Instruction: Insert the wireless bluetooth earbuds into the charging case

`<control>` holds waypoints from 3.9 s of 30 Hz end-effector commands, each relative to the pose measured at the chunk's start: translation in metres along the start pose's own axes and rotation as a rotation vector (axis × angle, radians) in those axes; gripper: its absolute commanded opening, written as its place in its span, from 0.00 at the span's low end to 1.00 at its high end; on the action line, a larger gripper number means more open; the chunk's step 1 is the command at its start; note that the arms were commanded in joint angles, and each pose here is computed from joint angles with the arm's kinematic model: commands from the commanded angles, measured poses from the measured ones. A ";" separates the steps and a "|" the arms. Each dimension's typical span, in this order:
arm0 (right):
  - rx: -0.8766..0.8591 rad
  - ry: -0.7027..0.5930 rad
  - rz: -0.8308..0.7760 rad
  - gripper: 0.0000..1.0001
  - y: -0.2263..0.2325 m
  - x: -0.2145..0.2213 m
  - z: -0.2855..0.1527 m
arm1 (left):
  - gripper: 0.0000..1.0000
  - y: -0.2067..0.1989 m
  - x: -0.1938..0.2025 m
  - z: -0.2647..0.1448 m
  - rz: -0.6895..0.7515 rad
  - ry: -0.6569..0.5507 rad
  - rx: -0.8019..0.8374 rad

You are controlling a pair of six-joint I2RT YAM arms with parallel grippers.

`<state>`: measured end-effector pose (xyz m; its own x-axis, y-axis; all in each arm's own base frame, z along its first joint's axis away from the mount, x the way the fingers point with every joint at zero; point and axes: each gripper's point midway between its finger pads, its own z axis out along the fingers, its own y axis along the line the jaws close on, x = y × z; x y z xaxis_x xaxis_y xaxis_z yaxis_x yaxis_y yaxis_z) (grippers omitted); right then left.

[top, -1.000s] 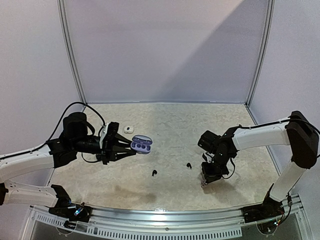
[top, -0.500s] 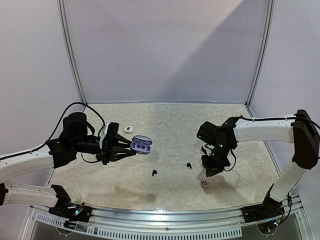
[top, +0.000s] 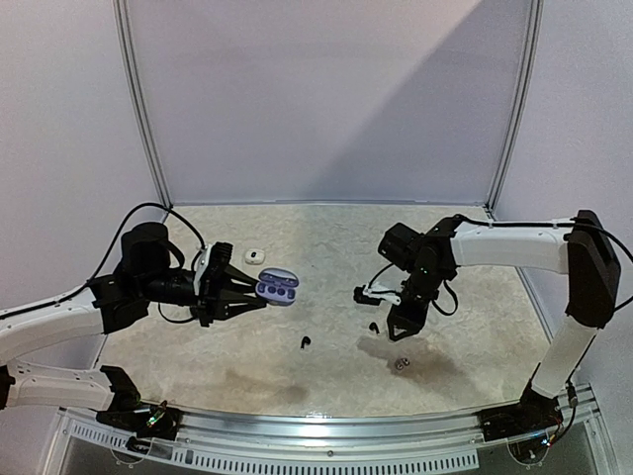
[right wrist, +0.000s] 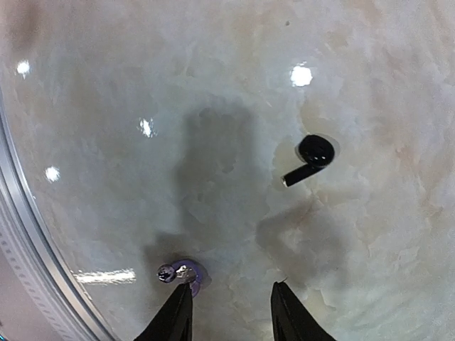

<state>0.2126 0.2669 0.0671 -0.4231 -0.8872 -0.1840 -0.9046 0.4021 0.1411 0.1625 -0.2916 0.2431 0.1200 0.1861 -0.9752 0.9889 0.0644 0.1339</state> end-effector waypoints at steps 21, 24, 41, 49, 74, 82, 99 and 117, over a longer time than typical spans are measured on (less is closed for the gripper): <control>-0.122 0.210 -0.415 0.35 0.026 0.055 0.050 | 0.00 0.001 0.012 0.000 -0.019 0.036 -0.003; -0.129 0.210 -0.412 0.35 0.032 0.057 0.044 | 0.00 0.000 0.014 0.000 -0.020 0.040 -0.001; -0.161 0.276 -0.393 0.24 0.050 0.088 0.042 | 0.00 -0.001 0.015 0.001 -0.018 0.045 0.011; -0.095 0.313 -0.362 0.20 0.039 0.091 0.047 | 0.00 0.000 0.015 0.001 -0.015 0.047 0.009; 0.228 0.225 0.107 0.07 -0.009 0.054 0.033 | 0.00 -0.002 0.015 -0.001 -0.008 0.043 0.004; 0.479 0.114 0.553 0.05 -0.048 0.061 0.011 | 0.00 -0.002 0.016 -0.002 -0.002 0.038 -0.001; 0.548 -0.156 1.201 0.07 -0.062 0.067 0.025 | 0.00 -0.004 0.013 -0.002 0.016 0.039 0.002; 0.507 -0.187 1.213 0.24 -0.050 0.054 0.002 | 0.00 -0.006 0.016 -0.003 0.024 0.046 0.006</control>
<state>0.2340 0.1953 0.0308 -0.9423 0.1026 -0.3188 0.1400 0.9854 -0.0965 0.1609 -0.2888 0.2333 0.1389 0.2187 -0.9658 0.9864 0.0556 0.1544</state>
